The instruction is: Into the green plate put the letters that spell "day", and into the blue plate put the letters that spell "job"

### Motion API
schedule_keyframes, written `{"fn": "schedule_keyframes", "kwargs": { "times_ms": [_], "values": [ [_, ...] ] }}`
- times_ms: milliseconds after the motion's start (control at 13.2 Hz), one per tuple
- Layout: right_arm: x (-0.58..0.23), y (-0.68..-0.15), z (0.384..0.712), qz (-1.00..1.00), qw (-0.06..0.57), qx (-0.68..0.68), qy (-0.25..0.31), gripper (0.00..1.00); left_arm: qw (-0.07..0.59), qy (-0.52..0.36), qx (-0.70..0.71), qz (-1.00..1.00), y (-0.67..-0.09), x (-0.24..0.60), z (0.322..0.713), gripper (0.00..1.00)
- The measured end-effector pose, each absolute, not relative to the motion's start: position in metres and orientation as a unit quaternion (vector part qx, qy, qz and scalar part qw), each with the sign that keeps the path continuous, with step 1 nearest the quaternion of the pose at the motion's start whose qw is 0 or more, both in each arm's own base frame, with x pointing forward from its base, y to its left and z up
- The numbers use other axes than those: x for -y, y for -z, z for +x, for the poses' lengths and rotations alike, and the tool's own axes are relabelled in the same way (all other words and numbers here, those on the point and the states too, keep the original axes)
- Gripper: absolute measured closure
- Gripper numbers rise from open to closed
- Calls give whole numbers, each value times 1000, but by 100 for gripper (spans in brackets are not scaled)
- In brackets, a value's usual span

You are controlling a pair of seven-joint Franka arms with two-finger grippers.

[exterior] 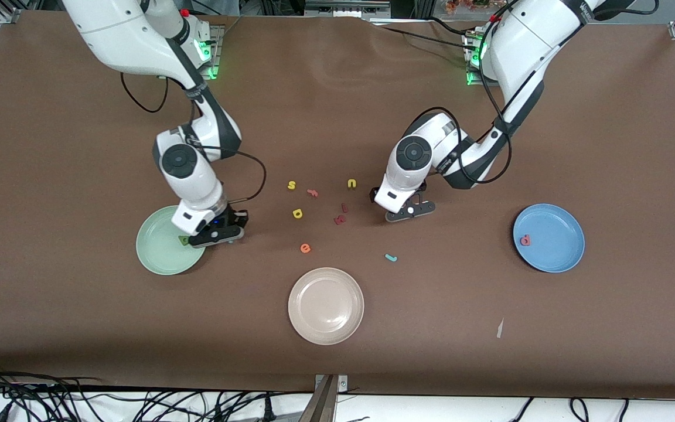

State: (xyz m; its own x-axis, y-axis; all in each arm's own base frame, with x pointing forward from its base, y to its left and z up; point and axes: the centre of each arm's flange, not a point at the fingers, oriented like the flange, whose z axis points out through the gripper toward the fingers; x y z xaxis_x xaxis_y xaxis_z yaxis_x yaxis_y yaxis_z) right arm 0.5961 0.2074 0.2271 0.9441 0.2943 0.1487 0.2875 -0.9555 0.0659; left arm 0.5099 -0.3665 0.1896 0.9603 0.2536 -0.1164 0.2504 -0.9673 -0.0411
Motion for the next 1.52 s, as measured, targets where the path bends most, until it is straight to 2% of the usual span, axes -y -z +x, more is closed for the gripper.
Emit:
{"fn": "schedule_keyframes", "kwargs": {
  "times_ms": [152,227,303,379,455,531,607,758,834,910,1062,1289,1365,1441,1517],
  "values": [
    [-172,-243,602,982,37,-170,-73,74,13,-57,121,-991,-186,371,507,3],
    [-154,-243,602,981,42,-175,-69,74,19,-48,111,-992,-183,371,507,10],
    [-141,-238,600,981,44,-179,-66,74,22,-43,107,-993,-181,371,508,10],
    [-132,-231,596,980,43,-179,-69,74,23,-41,105,-993,-179,370,508,18],
    [-129,-224,591,980,42,-179,-71,70,22,-40,106,-993,-178,370,509,18],
    [-128,-219,587,980,41,-180,-71,69,21,-40,107,-993,-178,370,509,26],
    [-129,-218,585,980,40,-180,-71,63,20,-39,110,-993,-178,370,509,30],
    [-131,-219,585,980,39,-181,-73,59,17,-37,113,-993,-178,371,509,30],
    [-133,-219,585,981,36,-175,-75,59,17,-38,114,-993,-177,372,509,37],
    [-139,-220,585,983,29,-163,-77,59,17,-38,114,-993,-176,372,508,44],
    [-171,-223,579,988,14,-129,-83,59,11,-37,119,-992,-173,375,507,50],
    [-245,-229,562,994,-9,-61,-91,53,8,-36,121,-992,-172,379,505,55],
    [-266,-225,555,995,-15,-41,-89,52,3,-33,121,-992,-173,382,505,67],
    [-284,-220,550,996,-20,-26,-86,52,4,-33,121,-992,-173,382,505,73],
    [-299,-215,547,996,-26,-14,-85,52,4,-33,121,-992,-173,382,505,73]
  ]
}}
